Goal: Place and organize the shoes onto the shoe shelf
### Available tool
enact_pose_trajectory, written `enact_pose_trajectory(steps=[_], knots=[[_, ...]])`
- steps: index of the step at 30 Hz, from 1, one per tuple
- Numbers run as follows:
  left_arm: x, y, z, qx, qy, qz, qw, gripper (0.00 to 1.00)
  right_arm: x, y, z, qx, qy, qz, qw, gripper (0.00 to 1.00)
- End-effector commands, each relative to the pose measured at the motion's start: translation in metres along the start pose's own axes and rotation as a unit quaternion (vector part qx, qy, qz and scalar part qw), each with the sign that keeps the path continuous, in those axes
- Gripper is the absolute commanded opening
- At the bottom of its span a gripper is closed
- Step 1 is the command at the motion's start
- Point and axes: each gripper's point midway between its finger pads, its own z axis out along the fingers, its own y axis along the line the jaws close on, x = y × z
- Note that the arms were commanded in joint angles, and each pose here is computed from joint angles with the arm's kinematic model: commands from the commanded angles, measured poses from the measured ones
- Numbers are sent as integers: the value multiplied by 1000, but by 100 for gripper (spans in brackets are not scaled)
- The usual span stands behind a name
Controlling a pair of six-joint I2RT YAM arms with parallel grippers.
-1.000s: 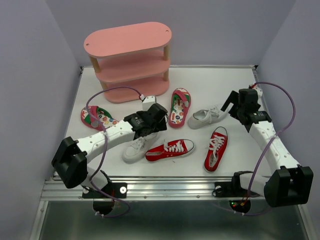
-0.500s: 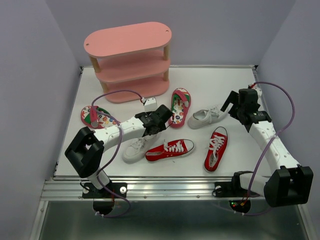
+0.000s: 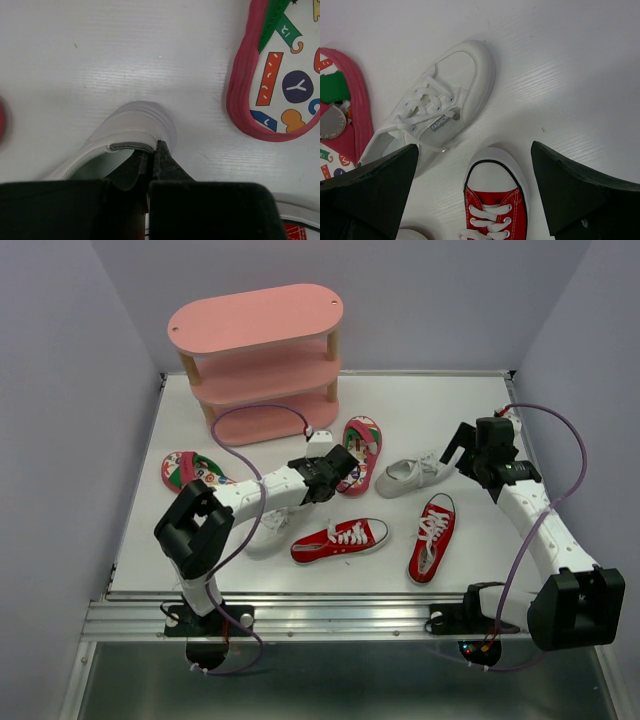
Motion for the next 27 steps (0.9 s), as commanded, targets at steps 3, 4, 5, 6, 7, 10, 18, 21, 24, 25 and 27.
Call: enact_pose_trajectory(steps=[3, 4, 5, 6, 7, 10, 18, 21, 24, 25, 27], knots=[[-72, 5, -43, 39, -101, 142, 984, 0, -11, 6, -2, -15, -21, 8, 1000, 100], [-75, 6, -46, 40, -106, 155, 981, 0, -10, 6, -2, -15, -20, 9, 1000, 100], [-80, 6, -49, 45, -115, 177, 977, 0, -10, 6, -2, -16, -19, 10, 1000, 100], [-82, 5, -51, 53, -120, 189, 973, 0, -9, 7, -3, -17, -19, 11, 1000, 100], [-78, 3, -55, 75, -119, 203, 969, 0, -9, 7, -3, -18, -19, 13, 1000, 100], [-73, -8, -62, 130, -122, 249, 952, 0, -8, 7, -3, -19, -18, 14, 1000, 100], [-28, -28, -49, 203, -53, 328, 921, 0, -7, 7, -8, -24, -20, 16, 999, 100], [2, -26, -24, 187, 10, 348, 919, 3, -6, 5, -10, -22, -20, 16, 999, 100], [15, -23, -16, 180, 35, 353, 918, 18, -6, 3, -12, -21, -21, 15, 999, 100], [14, -23, -17, 179, 33, 349, 919, 28, -6, 3, -13, -20, -21, 14, 999, 100], [8, -24, -22, 180, 27, 337, 924, 55, -5, 2, -14, -19, -21, 14, 1000, 100]])
